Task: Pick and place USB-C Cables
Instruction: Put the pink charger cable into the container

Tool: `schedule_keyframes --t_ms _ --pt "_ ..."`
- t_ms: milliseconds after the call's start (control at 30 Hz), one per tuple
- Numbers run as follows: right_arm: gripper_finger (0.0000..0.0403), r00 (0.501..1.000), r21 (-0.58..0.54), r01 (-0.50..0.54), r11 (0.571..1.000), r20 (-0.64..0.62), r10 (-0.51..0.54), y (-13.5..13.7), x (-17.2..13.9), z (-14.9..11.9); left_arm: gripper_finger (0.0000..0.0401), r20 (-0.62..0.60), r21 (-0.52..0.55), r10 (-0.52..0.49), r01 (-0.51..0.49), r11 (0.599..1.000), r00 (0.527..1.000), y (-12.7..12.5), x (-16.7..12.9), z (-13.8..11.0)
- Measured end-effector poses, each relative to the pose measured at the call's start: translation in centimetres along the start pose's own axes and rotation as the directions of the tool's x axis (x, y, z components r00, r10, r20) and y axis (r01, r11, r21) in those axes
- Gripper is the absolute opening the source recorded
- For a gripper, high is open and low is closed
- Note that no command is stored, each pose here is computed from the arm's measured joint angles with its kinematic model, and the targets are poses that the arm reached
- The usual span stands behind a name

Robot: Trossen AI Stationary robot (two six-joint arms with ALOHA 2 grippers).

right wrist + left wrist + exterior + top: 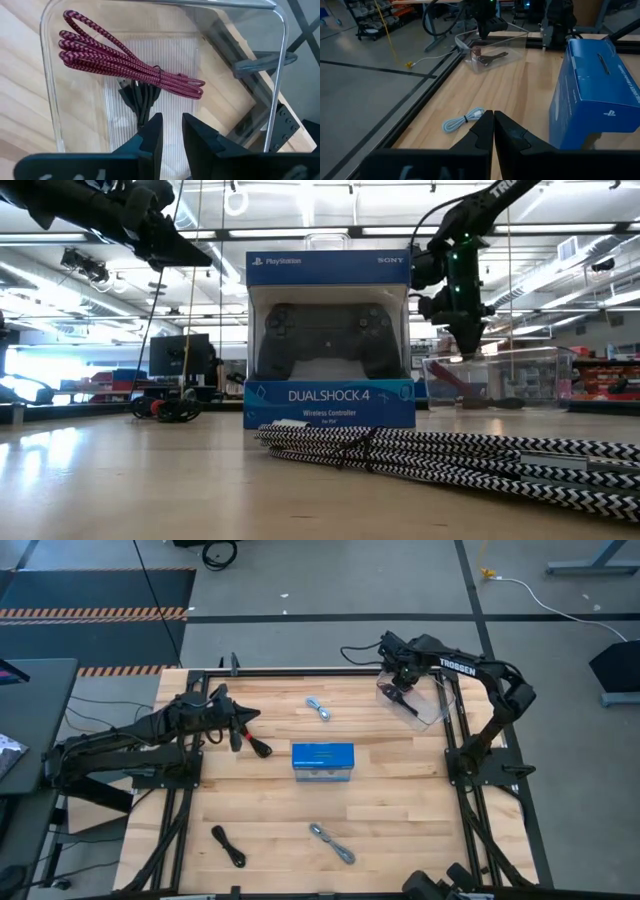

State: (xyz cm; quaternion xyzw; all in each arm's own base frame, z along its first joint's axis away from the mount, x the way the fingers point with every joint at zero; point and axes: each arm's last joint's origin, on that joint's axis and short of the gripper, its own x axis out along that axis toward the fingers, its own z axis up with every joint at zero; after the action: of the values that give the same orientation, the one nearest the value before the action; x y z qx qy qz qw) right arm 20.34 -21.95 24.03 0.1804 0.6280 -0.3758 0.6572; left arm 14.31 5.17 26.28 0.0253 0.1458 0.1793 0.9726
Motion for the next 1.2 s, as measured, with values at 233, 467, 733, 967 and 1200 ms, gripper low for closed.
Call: schedule_keyframes --t_ms 233,467,733,967,1200 --pt "0.0079 1.0 0.0 -0.015 1.0 0.011 0.015 0.0 0.0 0.1 0.0021 0.0 0.0 0.0 0.0 1.0 1.0 0.0 0.0 0.0" --pt "0.008 0.998 -0.108 -0.057 0.993 0.03 0.06 0.7 0.9 0.7 0.0021 0.001 -0.001 -0.002 0.002 1.0 1.0 0.0 0.0 0.0" --pt "0.008 0.998 -0.268 -0.043 0.962 0.031 0.053 1.4 2.2 1.3 0.0021 0.0 0.002 -0.01 0.01 1.0 1.0 0.0 0.0 0.0" --pt "0.008 0.996 -0.314 -0.066 0.947 0.034 0.081 1.5 2.6 1.6 0.0021 0.0 0.004 -0.011 0.011 1.0 1.0 0.0 0.0 0.0" --pt "0.0068 0.996 -0.308 -0.062 0.949 0.043 0.079 1.5 3.4 2.1 0.0021 -0.002 0.004 -0.011 0.011 1.0 1.0 0.0 0.0 0.0"
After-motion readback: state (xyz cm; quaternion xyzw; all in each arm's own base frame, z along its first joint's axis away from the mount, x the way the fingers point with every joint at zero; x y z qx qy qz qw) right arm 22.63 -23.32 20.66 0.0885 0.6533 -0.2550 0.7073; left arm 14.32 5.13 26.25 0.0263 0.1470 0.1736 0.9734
